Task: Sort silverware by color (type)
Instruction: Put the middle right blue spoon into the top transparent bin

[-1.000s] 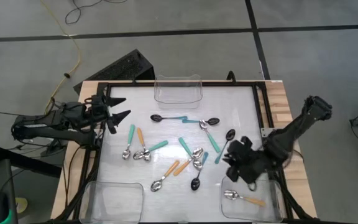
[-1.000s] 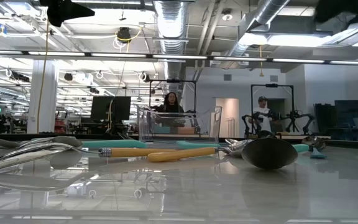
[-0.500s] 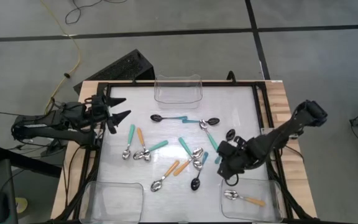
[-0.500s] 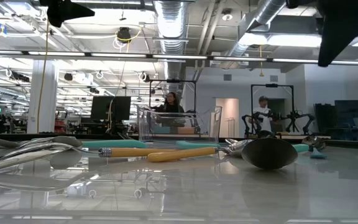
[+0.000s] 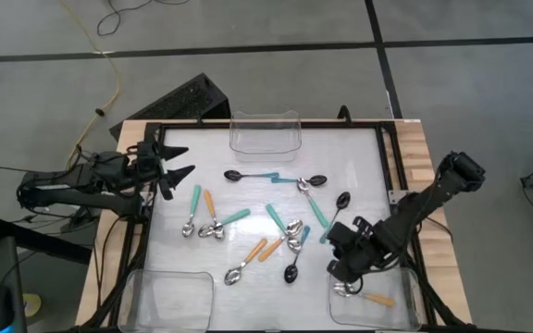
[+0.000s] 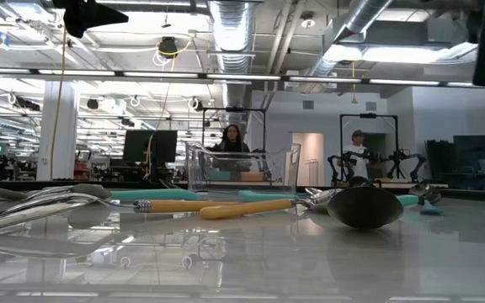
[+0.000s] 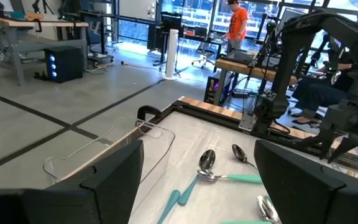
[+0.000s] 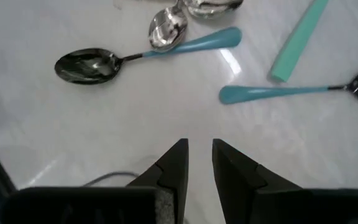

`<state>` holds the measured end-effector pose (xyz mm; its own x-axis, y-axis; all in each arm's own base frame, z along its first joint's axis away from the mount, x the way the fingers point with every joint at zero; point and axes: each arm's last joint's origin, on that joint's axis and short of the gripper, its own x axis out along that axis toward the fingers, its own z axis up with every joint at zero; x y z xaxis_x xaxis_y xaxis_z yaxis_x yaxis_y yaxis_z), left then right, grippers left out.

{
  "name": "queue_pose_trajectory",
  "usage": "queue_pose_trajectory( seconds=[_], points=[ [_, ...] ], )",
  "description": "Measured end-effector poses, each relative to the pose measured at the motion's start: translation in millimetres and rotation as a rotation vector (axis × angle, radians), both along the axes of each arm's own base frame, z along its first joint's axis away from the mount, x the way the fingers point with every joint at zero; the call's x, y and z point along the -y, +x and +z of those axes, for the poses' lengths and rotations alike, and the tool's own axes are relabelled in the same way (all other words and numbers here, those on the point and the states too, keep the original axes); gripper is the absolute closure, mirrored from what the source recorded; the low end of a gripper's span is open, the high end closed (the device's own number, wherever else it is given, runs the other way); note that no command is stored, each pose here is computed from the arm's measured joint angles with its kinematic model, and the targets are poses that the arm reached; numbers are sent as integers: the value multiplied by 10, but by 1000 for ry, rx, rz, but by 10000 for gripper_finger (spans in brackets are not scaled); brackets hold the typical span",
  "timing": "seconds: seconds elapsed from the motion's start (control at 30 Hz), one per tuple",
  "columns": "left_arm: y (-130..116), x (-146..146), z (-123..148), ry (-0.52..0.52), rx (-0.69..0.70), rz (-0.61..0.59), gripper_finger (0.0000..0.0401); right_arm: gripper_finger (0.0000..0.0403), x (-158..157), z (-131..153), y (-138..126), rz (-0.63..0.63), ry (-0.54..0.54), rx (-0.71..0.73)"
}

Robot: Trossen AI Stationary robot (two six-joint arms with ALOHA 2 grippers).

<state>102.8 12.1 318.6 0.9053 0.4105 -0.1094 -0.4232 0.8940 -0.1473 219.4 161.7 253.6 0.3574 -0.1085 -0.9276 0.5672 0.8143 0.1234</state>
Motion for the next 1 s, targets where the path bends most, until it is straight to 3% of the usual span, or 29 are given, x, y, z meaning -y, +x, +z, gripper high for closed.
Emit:
queue_pose_trajectory(
  seconds=[1.0],
  points=[
    [0,0,0,6,-3,1,108,305,-126,10,-60,-21,23,53]
  ],
)
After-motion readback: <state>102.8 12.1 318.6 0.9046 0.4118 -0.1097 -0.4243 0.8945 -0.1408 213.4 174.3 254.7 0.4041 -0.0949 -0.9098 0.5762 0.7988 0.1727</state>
